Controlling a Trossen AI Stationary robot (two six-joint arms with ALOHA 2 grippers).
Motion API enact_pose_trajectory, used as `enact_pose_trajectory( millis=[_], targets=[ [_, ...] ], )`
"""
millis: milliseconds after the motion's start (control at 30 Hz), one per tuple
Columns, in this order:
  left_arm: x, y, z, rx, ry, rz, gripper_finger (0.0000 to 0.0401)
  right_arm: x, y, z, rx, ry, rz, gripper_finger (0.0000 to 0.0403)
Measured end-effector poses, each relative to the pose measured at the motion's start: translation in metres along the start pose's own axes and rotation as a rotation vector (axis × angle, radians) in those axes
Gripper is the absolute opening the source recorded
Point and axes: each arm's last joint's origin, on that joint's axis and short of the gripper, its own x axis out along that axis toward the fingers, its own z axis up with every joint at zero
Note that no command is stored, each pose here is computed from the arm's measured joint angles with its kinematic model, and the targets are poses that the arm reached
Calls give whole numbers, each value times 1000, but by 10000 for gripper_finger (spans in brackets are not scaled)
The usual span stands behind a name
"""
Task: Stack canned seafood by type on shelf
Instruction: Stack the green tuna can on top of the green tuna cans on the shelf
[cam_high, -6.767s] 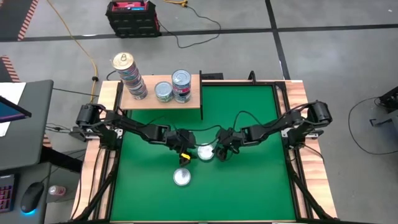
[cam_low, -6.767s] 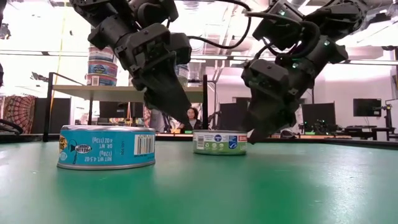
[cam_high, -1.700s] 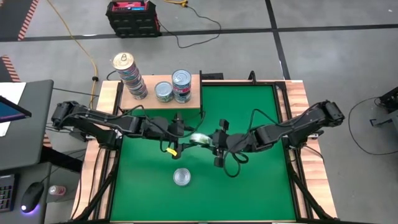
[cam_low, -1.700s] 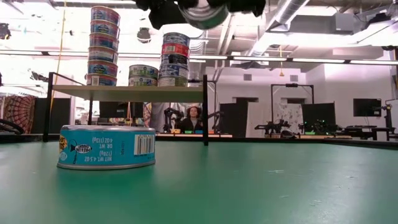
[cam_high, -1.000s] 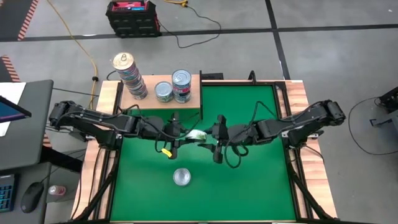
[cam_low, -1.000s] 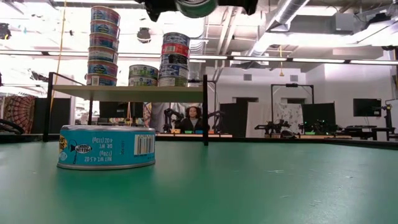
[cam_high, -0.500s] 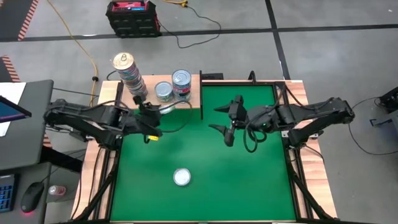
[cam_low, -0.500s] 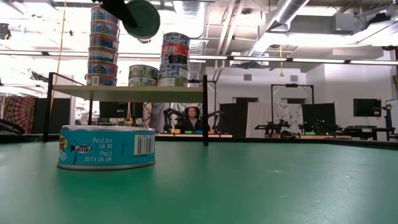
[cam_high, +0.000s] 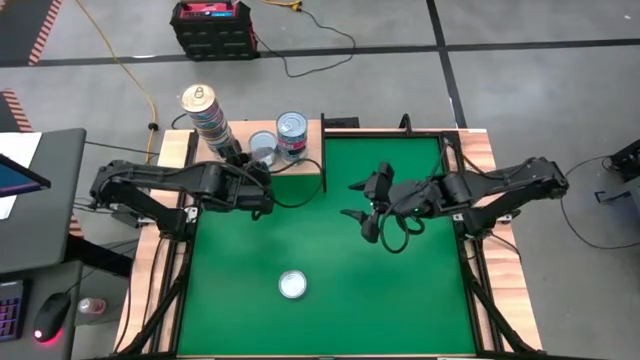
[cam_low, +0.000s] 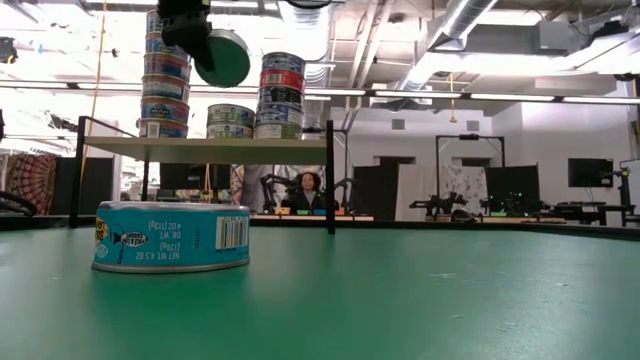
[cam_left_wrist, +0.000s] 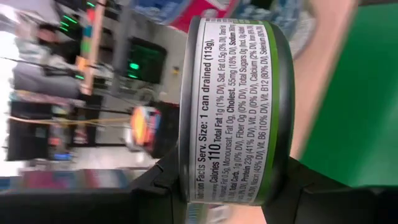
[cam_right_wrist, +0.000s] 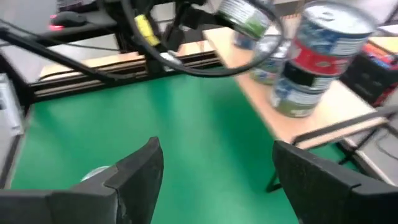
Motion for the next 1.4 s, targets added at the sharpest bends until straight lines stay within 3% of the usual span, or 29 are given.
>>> enact_pose_trajectory(
  millis=[233, 467, 833, 1167, 1400],
  targets=[
    [2, 6, 1, 140, -11, 144, 138, -26, -22, 11, 45, -82, -88, 324],
    [21, 17, 5, 199, 50, 127, 138, -54, -36, 21, 102, -175, -82, 324],
    [61, 43, 12, 211, 106, 62, 138, -59, -35, 21, 144, -184, -65, 324],
    [77, 34, 17, 378, 153, 38, 138, -59, -34, 21, 153, -191, -68, 324],
    [82, 32, 18, 390, 183, 72, 138, -60, -31, 22, 173, -201, -54, 324]
  ],
)
